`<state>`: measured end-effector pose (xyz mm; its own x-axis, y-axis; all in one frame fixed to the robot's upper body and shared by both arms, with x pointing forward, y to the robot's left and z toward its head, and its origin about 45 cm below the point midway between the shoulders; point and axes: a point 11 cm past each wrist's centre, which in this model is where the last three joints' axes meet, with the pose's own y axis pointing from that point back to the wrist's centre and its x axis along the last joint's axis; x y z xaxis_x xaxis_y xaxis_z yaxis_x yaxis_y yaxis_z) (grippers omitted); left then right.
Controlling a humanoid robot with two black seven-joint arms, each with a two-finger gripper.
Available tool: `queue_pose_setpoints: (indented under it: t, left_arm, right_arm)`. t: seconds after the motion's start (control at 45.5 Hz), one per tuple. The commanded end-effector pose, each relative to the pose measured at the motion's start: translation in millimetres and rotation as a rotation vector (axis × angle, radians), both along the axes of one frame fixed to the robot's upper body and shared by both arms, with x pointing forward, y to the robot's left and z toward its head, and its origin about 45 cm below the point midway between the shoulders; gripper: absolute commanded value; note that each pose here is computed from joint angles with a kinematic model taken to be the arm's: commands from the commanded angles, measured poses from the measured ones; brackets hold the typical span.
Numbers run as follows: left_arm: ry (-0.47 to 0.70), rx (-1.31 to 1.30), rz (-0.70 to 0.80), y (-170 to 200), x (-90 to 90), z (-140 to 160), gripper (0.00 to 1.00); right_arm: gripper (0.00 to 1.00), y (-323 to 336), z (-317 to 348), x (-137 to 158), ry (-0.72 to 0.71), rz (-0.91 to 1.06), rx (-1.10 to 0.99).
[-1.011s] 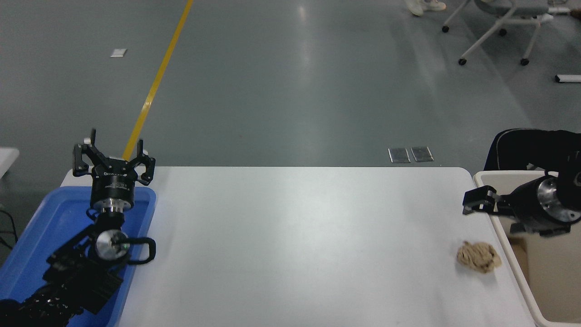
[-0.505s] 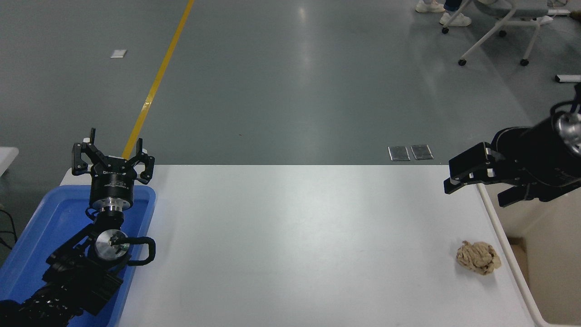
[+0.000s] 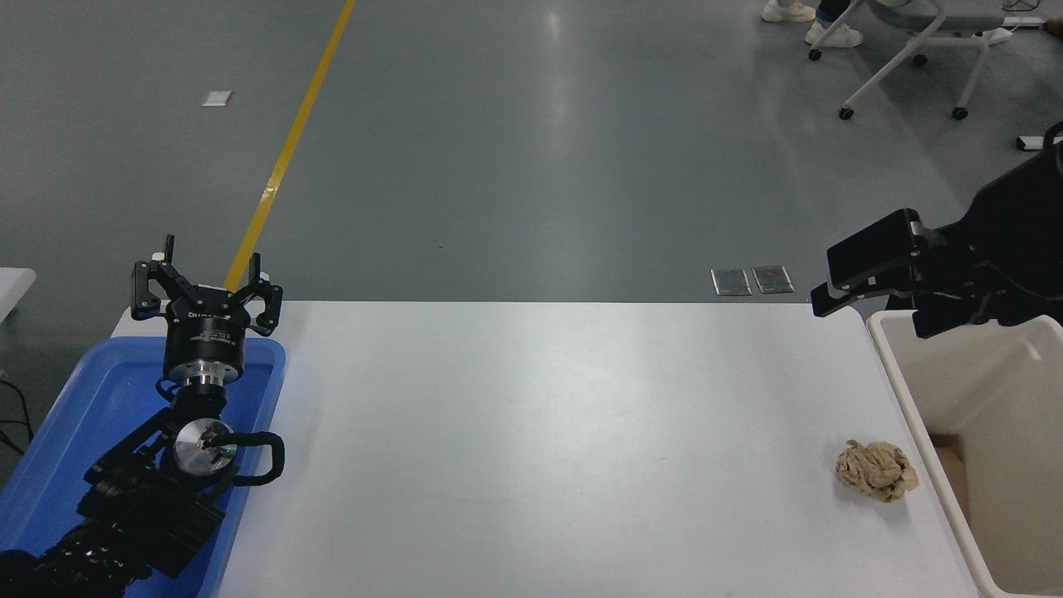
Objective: Pick up paper ball place in dustbin
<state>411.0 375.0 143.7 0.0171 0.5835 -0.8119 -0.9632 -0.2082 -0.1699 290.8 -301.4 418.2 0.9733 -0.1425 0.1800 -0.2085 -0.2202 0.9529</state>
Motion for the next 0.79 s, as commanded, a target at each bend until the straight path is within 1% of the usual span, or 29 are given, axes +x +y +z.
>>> queue_pose_setpoints:
  t: [0.0,0.132,0.286,0.637,0.769]
  left_arm:
    - [-0.001,0.000,-0.001,-0.5,0.4,0.4,0.99]
    - [-0.001,0.000,-0.001,-0.5,0.4,0.4,0.99]
    - [-0.001,0.000,-0.001,-0.5,0.4,0.4,0.99]
    - [-0.001,0.000,-0.001,-0.5,0.4,0.4,0.99]
    - [0.000,0.000,0.000,-0.2,0.2,0.1,0.99]
  right_arm:
    - [1.00,-35.4,-54.2,-14.9,0.155,-0.084,-0.006]
    - [1.00,-63.5,-92.7,-7.9,0.132,-0.213,-0.040]
    - [1.00,-90.9,-129.4,0.7,0.068,-0.338,-0.096]
    - [0.99,-111.7,-215.1,15.5,0.059,-0.447,-0.113]
    - [0.99,-114.6,-245.3,15.1,0.048,-0.480,-0.131]
